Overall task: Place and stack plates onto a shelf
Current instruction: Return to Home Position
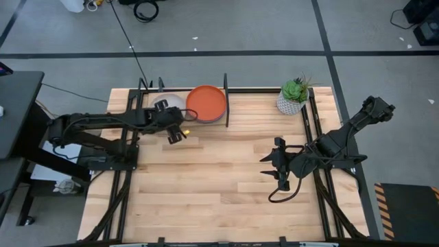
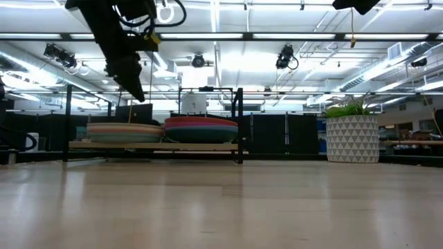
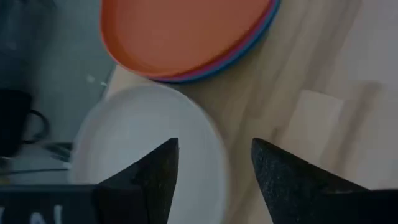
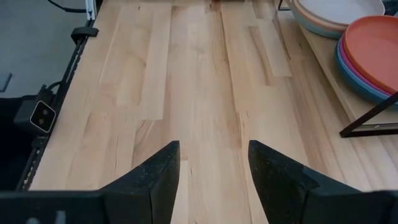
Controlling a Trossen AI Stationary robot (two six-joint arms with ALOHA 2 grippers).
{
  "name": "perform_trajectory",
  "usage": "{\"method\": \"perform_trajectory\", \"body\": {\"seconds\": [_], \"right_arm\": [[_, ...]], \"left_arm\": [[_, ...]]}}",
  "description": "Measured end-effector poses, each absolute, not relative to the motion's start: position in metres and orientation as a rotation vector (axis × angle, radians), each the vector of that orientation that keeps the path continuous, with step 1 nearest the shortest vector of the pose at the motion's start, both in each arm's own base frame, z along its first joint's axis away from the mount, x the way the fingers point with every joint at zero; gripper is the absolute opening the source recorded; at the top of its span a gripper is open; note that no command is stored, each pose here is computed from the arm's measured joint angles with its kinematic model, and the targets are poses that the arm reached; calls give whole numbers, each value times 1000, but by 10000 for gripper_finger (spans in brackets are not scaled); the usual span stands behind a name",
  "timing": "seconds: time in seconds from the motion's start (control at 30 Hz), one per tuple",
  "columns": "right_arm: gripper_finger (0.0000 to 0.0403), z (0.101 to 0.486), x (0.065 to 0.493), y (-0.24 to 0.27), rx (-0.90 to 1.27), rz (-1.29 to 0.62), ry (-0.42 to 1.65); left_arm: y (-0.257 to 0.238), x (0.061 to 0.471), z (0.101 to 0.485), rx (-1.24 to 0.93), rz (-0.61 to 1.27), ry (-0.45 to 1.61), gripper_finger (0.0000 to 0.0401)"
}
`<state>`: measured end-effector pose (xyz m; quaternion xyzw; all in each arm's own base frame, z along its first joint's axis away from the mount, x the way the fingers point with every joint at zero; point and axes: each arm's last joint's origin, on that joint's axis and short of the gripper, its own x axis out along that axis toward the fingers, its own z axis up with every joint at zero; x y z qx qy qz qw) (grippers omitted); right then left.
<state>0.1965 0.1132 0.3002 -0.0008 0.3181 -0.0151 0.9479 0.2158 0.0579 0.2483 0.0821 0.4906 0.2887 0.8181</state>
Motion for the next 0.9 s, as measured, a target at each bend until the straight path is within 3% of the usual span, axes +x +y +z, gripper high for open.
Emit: {"method": "perform_trajectory", "body": {"seconds": [0.2, 0.37, 0.7, 0.9], "right_arm": [[197, 295, 196, 113, -21, -42, 653], [197, 276, 188, 108, -71, -126, 638], [197, 256, 149, 80, 21, -145, 497], [189, 242, 134, 55, 118, -28, 292]], "left_arm": [[46, 224, 249, 9, 393, 926, 191], [21, 224, 250, 48, 270, 702, 168], [-3, 170, 248, -15, 172, 375, 142], [-8, 147, 235, -45, 143, 216, 142]]}}
